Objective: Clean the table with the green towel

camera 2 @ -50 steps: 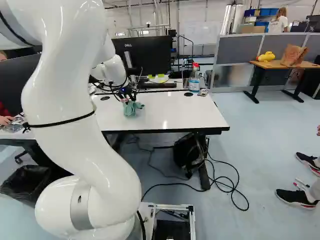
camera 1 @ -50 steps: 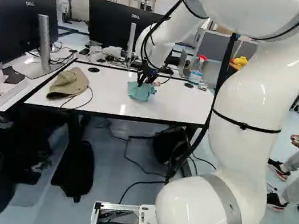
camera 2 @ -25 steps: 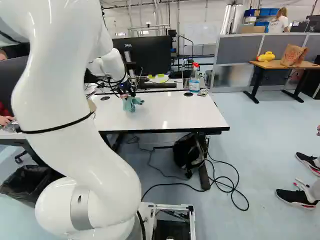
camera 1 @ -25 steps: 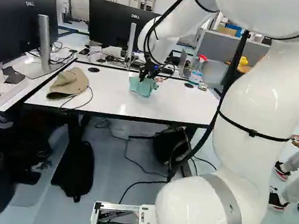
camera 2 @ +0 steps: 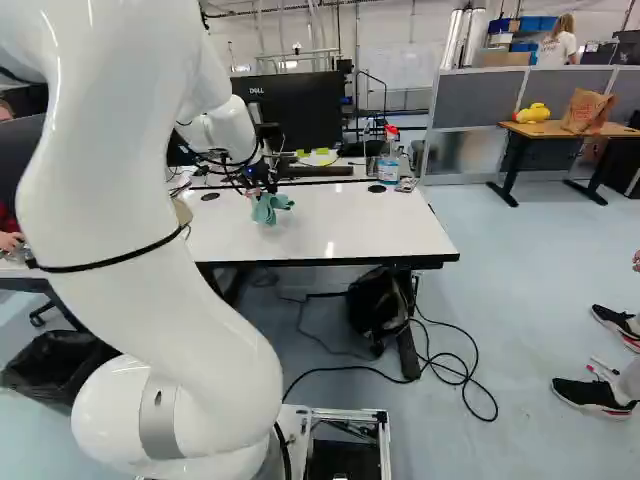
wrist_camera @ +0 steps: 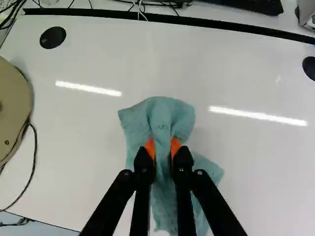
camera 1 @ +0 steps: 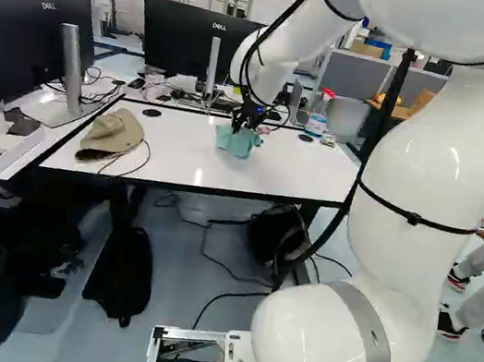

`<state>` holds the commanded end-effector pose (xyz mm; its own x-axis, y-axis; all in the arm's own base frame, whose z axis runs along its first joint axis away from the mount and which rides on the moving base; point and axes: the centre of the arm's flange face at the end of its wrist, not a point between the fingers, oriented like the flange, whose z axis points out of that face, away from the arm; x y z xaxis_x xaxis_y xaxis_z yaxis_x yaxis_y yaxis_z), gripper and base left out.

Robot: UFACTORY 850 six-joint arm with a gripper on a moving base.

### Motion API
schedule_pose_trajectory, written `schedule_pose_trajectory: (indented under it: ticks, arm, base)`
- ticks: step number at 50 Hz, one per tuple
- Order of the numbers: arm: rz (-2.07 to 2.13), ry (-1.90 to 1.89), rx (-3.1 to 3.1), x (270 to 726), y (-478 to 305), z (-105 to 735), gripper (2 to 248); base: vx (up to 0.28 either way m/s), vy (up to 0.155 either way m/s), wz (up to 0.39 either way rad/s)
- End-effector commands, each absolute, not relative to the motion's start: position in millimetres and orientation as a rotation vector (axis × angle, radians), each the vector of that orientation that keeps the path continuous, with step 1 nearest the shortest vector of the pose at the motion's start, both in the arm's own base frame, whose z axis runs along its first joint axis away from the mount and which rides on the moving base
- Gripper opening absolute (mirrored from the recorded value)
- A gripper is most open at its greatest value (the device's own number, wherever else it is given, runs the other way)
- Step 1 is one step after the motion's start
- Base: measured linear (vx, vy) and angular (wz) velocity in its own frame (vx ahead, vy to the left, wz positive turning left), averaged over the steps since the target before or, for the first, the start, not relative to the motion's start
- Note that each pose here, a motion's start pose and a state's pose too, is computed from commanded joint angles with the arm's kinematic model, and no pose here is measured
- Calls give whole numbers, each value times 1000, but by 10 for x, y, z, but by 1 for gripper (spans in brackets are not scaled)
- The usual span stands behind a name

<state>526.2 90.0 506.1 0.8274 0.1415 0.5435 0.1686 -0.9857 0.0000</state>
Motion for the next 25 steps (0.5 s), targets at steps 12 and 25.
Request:
schedule_pose_trajectory:
  ticks: [12, 25]
  arm:
    - [-870, -206, -2971, 5103, 711, 5063, 53]
    - [-868, -151, -2986, 4933, 500, 5063, 53]
  base:
    - [0, 0, 0]
    - [0, 0, 0]
